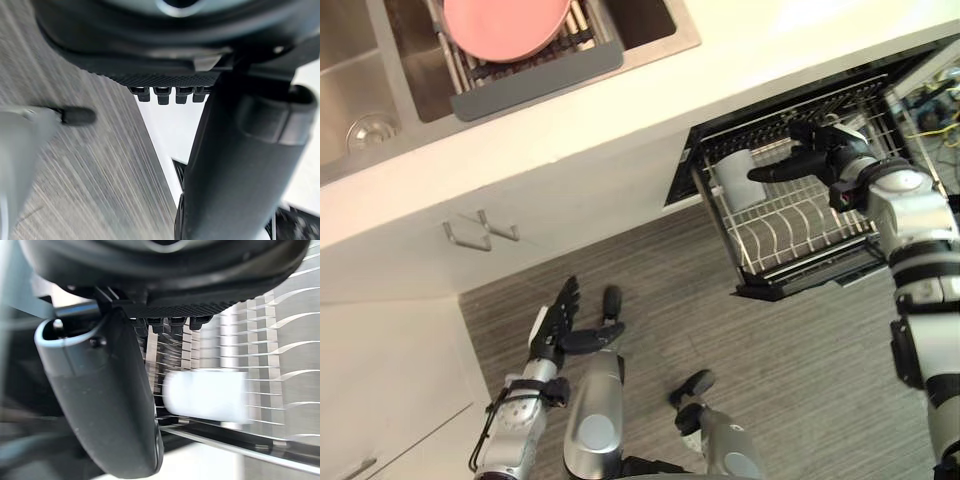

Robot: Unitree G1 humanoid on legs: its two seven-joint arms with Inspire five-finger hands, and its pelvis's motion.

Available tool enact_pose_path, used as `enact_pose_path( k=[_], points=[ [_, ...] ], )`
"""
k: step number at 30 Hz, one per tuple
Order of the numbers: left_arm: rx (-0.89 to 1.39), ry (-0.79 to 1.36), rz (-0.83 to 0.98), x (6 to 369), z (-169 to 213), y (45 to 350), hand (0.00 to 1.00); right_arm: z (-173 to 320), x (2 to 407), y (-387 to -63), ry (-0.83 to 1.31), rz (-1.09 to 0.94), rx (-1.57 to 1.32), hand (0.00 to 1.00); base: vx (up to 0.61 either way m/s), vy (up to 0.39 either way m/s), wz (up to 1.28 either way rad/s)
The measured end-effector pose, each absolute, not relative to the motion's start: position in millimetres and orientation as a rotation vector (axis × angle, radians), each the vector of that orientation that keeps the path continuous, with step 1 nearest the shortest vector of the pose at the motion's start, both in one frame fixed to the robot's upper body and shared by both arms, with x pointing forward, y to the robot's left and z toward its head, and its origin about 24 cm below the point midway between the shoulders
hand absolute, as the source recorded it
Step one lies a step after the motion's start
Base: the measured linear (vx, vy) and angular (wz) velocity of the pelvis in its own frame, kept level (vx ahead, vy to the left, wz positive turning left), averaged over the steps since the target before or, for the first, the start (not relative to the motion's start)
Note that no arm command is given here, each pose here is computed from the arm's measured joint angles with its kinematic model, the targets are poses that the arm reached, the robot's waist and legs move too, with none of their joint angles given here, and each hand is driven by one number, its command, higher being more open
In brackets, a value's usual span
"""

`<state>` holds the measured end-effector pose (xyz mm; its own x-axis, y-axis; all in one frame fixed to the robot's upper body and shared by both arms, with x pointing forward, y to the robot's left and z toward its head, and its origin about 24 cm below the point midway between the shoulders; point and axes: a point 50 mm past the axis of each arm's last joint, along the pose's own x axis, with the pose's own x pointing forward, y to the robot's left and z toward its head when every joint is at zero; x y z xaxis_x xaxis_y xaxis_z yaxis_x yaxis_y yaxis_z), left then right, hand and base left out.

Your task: Walk over to the sink, pick up the cup, carry it to the dishwasher, place the cup inside the dishwasher, then close the dishwasher door

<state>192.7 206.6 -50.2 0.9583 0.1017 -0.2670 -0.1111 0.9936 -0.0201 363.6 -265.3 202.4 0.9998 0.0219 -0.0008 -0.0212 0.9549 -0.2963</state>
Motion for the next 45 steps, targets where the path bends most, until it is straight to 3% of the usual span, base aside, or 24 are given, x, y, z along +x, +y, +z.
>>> enact_pose_path(
  k=[2, 4, 8, 12, 15, 24, 31, 38, 45],
  points=[
    [-0.046, 0.309, 0.184, 175.9, -60.0, 209.3, 1.0, 181.0, 336.6, -261.0, -0.076, 0.011, -0.237, 1.0, 0.05, 0.059, 0.3],
    [-0.015, 0.392, 0.213, 146.9, -76.7, 211.8, 1.0, 144.6, 280.0, -260.9, -0.133, -0.026, -0.174, 1.0, 0.12, 0.12, 0.59],
    [-0.001, 0.506, 0.25, 118.3, -96.7, 212.3, 1.0, 118.2, 221.2, -269.8, -0.192, -0.114, -0.096, 1.0, 0.09, 0.165, 0.46],
    [0.072, 0.578, 0.259, 100.7, -110.3, 214.4, 1.0, 131.2, 199.1, -266.8, -0.376, -0.139, -0.08, 1.0, 0.15, 0.189, 0.66],
    [0.126, 0.582, 0.252, 107.2, -111.7, 216.8, 1.0, 154.3, 177.0, -252.6, -0.538, -0.125, -0.108, 1.0, 0.22, 0.056, 1.36],
    [0.17, 0.631, 0.187, 96.8, -117.0, 215.0, 1.0, 144.5, 185.2, -237.4, -0.496, -0.011, -0.111, 1.0, 0.17, -0.085, 0.72],
    [0.177, 0.7, 0.209, 81.8, -125.3, 215.9, 1.0, 139.2, 188.2, -232.8, -0.488, -0.047, -0.056, 1.0, 0.19, -0.041, 0.03],
    [0.202, 0.777, 0.385, 58.3, -132.8, 219.6, 1.0, 128.6, 183.4, -219.2, -0.46, -0.033, 0.016, 1.0, 0.01, -0.018, -0.17],
    [0.218, 0.829, 0.408, 45.0, -137.5, 213.1, 1.0, 133.8, 179.4, -221.1, -0.529, -0.1, 0.075, 1.0, -0.02, 0.033, 0.16]
  ],
)
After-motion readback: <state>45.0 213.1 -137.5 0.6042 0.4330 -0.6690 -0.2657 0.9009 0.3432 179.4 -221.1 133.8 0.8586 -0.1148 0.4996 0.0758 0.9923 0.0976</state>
